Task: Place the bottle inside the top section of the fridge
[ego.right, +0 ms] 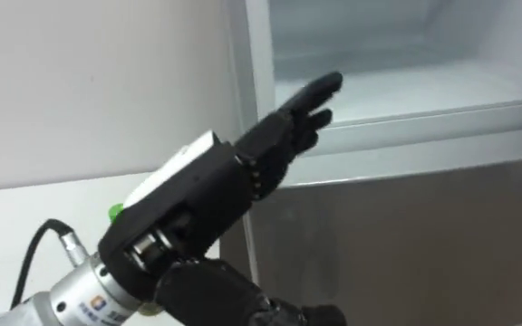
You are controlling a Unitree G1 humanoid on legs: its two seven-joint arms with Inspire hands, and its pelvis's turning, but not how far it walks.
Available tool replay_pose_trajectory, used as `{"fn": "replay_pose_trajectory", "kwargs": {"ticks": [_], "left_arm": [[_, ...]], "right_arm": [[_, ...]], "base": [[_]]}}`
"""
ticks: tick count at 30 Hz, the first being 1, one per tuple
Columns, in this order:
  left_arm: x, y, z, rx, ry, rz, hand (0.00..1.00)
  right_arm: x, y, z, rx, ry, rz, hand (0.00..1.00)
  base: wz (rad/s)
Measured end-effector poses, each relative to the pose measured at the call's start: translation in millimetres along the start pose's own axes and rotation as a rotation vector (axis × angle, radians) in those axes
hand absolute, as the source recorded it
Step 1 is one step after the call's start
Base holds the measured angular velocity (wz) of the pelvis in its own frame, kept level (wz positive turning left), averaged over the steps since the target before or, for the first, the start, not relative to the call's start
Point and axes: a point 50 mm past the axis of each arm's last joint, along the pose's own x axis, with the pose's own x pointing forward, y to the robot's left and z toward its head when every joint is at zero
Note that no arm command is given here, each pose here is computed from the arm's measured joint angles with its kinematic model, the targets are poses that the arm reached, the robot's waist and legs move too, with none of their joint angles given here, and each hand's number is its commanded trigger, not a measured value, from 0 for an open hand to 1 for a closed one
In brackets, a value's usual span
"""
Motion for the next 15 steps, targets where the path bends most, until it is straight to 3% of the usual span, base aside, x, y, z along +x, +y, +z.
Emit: {"fn": "replay_pose_trajectory", "kwargs": {"ticks": [3, 5, 15], "left_arm": [[-6.7, 12.3, 7.5, 0.07, -0.021, 0.062, 0.0], [-21.6, 26.0, 7.8, 0.134, 0.009, 0.157, 0.0], [-87.5, 61.4, 10.5, 0.287, 0.129, 0.538, 0.0]], "right_arm": [[-0.3, 0.8, -3.7, -0.002, 0.008, 0.0, 0.0], [-1.2, -1.8, -5.9, -0.007, 0.012, -0.004, 0.0], [-6.9, -11.1, -23.0, 0.051, -0.003, -0.032, 0.0]], "base": [[0.0], [0.02], [0.08]]}}
